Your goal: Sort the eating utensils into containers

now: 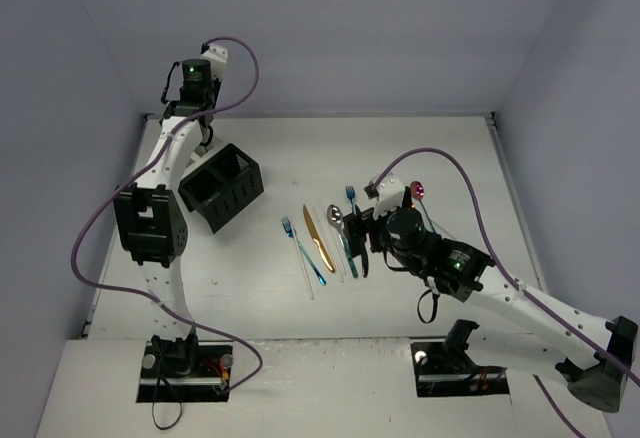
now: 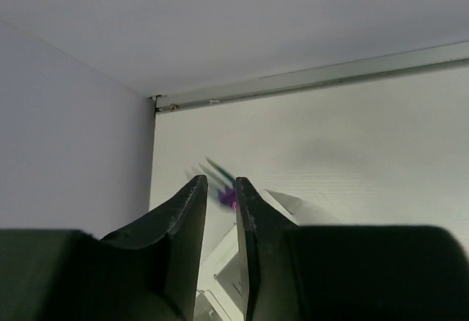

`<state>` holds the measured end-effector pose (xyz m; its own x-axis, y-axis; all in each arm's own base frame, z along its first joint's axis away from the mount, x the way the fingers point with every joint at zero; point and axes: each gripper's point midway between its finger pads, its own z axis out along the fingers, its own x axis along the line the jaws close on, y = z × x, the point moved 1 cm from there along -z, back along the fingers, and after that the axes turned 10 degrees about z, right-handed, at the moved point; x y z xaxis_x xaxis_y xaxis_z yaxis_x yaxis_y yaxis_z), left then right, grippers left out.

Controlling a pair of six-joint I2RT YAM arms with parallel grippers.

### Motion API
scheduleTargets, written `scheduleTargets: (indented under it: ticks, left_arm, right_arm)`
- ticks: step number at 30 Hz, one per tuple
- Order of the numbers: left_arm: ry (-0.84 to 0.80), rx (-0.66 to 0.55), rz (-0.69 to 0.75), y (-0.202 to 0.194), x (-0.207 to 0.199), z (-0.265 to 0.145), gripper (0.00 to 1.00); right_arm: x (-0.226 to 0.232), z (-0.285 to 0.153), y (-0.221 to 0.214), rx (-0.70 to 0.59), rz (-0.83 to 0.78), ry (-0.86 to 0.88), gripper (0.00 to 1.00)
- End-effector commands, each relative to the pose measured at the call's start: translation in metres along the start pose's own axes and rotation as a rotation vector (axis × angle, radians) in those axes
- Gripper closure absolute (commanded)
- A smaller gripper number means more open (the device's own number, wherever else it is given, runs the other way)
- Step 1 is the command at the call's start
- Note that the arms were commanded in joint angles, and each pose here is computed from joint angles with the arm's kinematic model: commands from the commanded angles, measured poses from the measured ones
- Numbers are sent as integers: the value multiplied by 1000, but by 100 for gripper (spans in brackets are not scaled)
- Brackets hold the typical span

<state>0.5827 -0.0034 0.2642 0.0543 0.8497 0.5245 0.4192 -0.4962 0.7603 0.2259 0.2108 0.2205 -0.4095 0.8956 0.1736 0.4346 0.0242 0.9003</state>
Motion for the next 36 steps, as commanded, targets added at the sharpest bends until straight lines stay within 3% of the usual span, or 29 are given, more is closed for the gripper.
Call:
scheduleTargets:
  ticks: [1,7,10,17,21,29,36]
  left_arm:
    - [38,-88,-82,34,28,-31,74]
    - [28,-94,-140,41,33,-61,50]
    - [3,-141,-206,59,35,-99,47]
    - [-328,-198,-430,60,-51,-206,47]
    - [-511,-166,-439,15,-110,-238,47]
    - [-672,-71,-436,-65,-181,-246,48]
    - [-703,9,-507,-102,-239,-216,51]
  right_arm:
    - [-3,5,8,-38,36,-33,0]
    - [-5,4,5,-39,44,-42,0]
    - [-7,3,4,-41,60,-50,0]
    - [-12,-3,-1,-53,91,-53,1]
    - [-10,-9,0,-64,113,-23,1]
    - [-8,-14,-5,-59,113,11,1]
    - [-4,-13,-8,-45,115,30,1]
